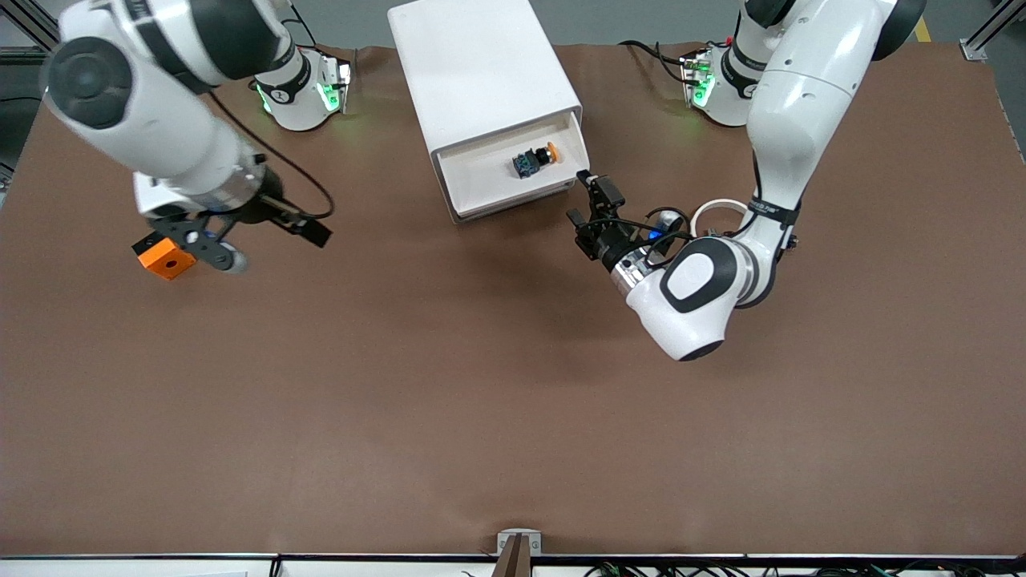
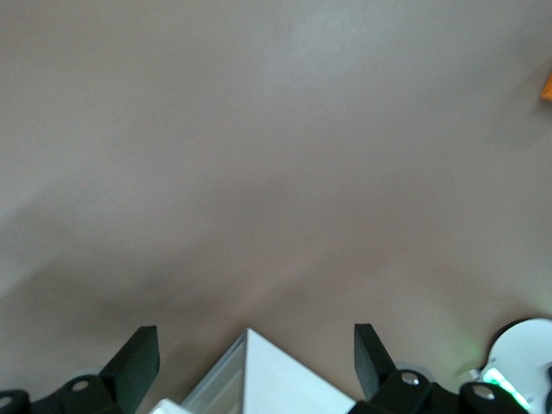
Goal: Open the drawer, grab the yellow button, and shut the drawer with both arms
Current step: 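Reach the right gripper into the open drawer toward the button, then close the right gripper on the blue-based push button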
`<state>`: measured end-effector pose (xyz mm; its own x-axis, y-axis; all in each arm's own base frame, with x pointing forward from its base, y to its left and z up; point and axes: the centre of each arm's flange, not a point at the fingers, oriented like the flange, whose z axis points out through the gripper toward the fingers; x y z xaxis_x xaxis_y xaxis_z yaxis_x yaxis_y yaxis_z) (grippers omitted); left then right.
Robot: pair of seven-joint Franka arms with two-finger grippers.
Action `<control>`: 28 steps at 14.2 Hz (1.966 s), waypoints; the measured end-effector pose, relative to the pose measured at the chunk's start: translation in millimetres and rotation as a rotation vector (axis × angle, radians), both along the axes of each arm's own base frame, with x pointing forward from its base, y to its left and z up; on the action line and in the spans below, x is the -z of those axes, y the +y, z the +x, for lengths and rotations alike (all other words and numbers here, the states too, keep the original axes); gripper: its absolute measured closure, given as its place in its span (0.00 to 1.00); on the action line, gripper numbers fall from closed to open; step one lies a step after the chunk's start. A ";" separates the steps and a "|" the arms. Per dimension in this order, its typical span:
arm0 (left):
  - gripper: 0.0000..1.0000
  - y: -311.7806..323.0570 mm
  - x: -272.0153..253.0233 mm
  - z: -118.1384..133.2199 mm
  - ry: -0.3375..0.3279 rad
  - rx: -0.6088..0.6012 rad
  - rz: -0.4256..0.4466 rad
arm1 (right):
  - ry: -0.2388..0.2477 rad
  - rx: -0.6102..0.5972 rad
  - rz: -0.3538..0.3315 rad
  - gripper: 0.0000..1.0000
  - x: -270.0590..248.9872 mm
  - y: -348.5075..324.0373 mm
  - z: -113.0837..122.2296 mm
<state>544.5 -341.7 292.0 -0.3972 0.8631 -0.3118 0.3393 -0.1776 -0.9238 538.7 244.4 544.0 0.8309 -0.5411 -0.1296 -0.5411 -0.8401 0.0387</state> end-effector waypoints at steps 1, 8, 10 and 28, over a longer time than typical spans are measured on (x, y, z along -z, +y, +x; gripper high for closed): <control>0.00 3.6 -6.0 6.3 -0.049 0.011 -0.040 | 0.003 0.021 -0.008 0.00 4.4 18.1 -5.7; 0.00 49.9 -3.2 34.2 -0.474 0.285 -0.406 | 0.000 0.179 -0.052 0.00 45.0 134.0 -49.2; 0.00 61.8 2.1 47.0 -0.620 0.380 -0.483 | 0.007 0.224 -0.073 0.00 63.3 161.3 -61.4; 0.00 105.7 -10.7 144.0 -1.420 0.894 -0.611 | 0.074 0.338 -0.090 0.00 132.1 274.6 -129.4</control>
<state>688.5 -236.0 302.7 0.9128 0.2866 -0.2909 0.3560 -0.9074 0.2232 409.3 519.0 411.9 0.5930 -0.7959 -0.1219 -0.7810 -0.6054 0.1536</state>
